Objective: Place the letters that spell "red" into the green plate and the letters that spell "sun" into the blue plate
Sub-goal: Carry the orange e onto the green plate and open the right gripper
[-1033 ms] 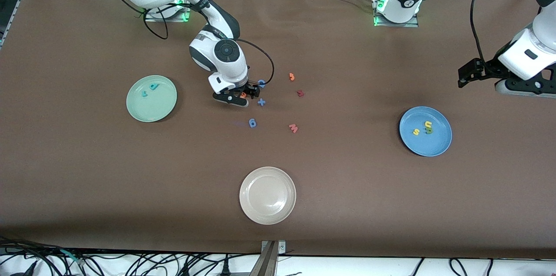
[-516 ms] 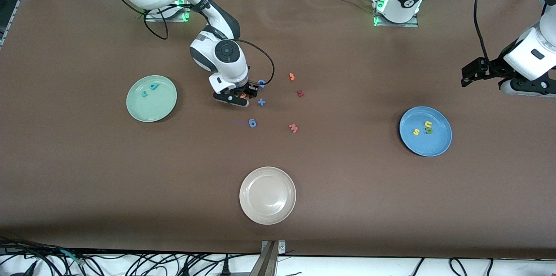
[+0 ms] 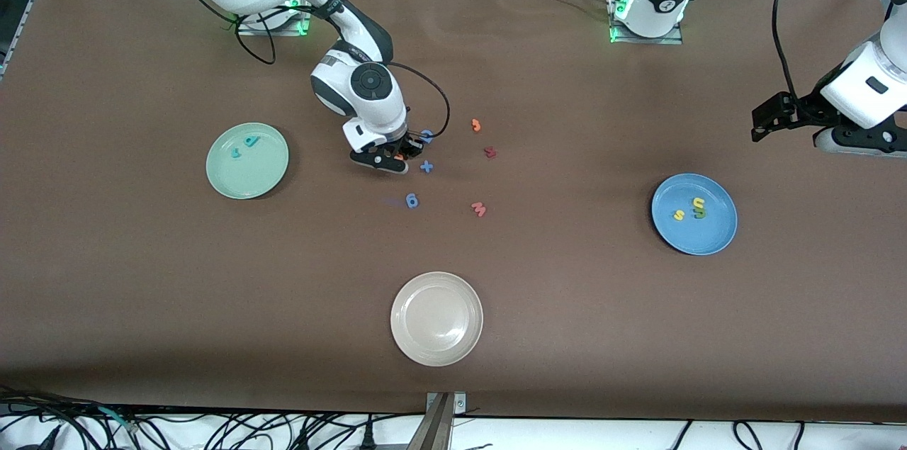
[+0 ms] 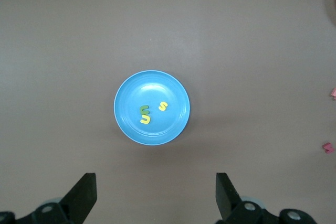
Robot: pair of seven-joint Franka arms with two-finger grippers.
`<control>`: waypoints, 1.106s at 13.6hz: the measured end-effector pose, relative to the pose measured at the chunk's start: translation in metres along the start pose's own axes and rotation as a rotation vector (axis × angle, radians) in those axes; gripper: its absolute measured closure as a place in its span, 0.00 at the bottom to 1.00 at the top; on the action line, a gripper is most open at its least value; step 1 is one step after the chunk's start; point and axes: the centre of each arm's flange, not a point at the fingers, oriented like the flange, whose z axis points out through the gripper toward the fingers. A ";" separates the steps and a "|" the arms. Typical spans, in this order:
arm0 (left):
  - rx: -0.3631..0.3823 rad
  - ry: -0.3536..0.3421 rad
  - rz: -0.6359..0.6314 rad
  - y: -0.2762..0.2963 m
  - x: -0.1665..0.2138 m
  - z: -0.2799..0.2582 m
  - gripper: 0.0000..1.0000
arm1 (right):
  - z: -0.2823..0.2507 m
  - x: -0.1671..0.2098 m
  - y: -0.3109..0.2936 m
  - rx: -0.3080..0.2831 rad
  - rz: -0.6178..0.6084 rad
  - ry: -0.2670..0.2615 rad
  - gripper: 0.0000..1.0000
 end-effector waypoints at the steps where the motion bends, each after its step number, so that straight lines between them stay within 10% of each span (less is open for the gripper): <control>1: 0.000 0.005 0.001 0.001 0.001 -0.002 0.00 | 0.000 0.000 0.000 0.000 0.000 0.000 0.72; 9: 0.001 0.027 -0.007 -0.005 0.011 -0.010 0.00 | -0.035 0.028 0.020 -0.086 -0.015 0.014 0.72; 15: 0.001 0.029 -0.007 -0.005 0.012 -0.011 0.00 | -0.124 0.086 0.074 -0.098 -0.116 -0.146 0.72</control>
